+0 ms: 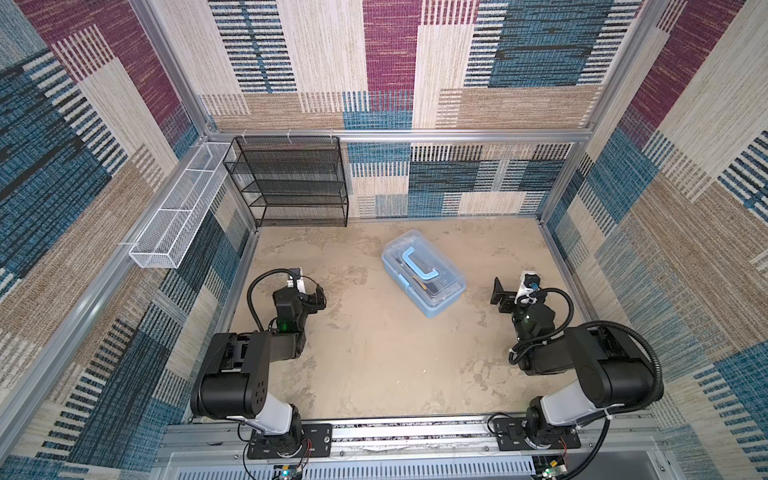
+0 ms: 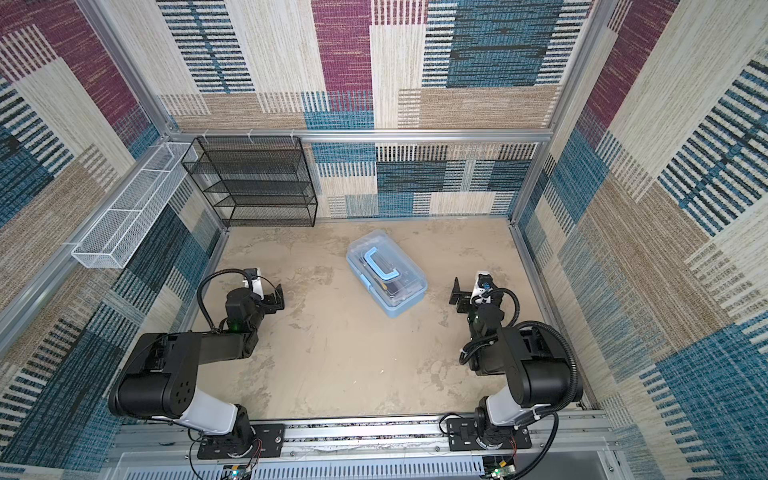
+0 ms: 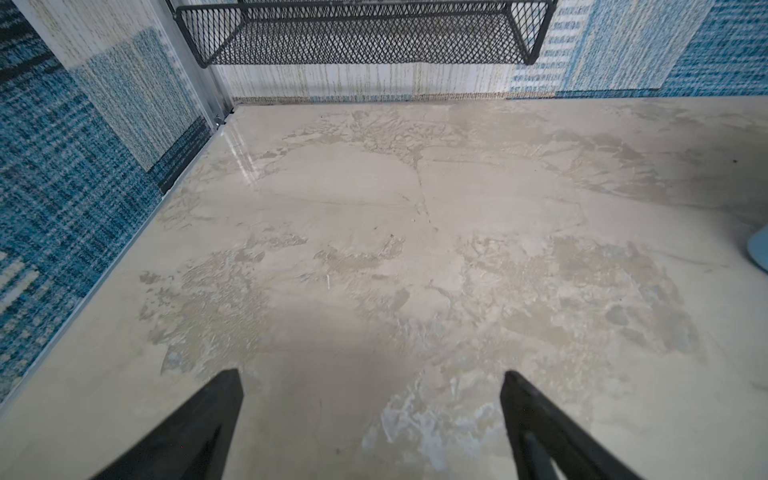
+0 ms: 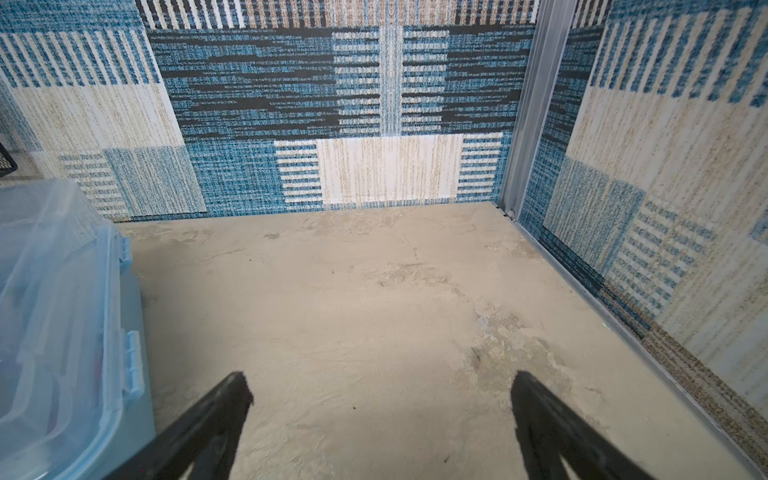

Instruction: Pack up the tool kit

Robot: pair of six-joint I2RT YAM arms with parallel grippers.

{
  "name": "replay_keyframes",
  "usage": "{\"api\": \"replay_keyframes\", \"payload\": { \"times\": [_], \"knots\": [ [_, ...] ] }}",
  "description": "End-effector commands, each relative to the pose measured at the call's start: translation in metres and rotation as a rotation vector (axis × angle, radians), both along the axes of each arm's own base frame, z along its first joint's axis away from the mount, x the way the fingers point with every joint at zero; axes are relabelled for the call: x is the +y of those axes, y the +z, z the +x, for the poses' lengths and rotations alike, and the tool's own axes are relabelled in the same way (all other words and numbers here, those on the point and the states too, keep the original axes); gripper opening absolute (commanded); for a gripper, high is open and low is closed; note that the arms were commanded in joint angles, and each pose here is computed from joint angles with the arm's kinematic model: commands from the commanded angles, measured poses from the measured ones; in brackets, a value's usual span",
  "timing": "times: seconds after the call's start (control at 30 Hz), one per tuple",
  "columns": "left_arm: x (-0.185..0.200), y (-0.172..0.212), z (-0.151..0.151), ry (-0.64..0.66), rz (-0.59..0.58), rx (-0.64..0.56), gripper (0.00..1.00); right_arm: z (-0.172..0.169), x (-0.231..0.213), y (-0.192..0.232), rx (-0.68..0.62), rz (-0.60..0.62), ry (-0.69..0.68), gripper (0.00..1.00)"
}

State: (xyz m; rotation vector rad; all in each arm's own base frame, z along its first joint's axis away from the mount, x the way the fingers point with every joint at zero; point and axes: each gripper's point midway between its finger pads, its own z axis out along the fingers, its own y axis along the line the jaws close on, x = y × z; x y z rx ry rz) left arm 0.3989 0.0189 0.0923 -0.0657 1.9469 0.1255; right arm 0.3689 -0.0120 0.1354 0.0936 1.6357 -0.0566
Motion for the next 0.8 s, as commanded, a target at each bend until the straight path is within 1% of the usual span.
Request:
{"api": "replay_keyframes", "payload": {
  "times": [0.0,0.77],
  "knots": [
    [0.002,0.0025,0.0016,0.013,-0.007,-0.009,0.99,0.0014,0.0013,0.0104,-0.041,0.005,0.006,1.0],
    [0.0022,0.0025,0.0015,0.014,-0.007,-0.009,0.99,0.0019,0.0012,0.01,-0.039,0.007,0.009,1.0]
  ]
}}
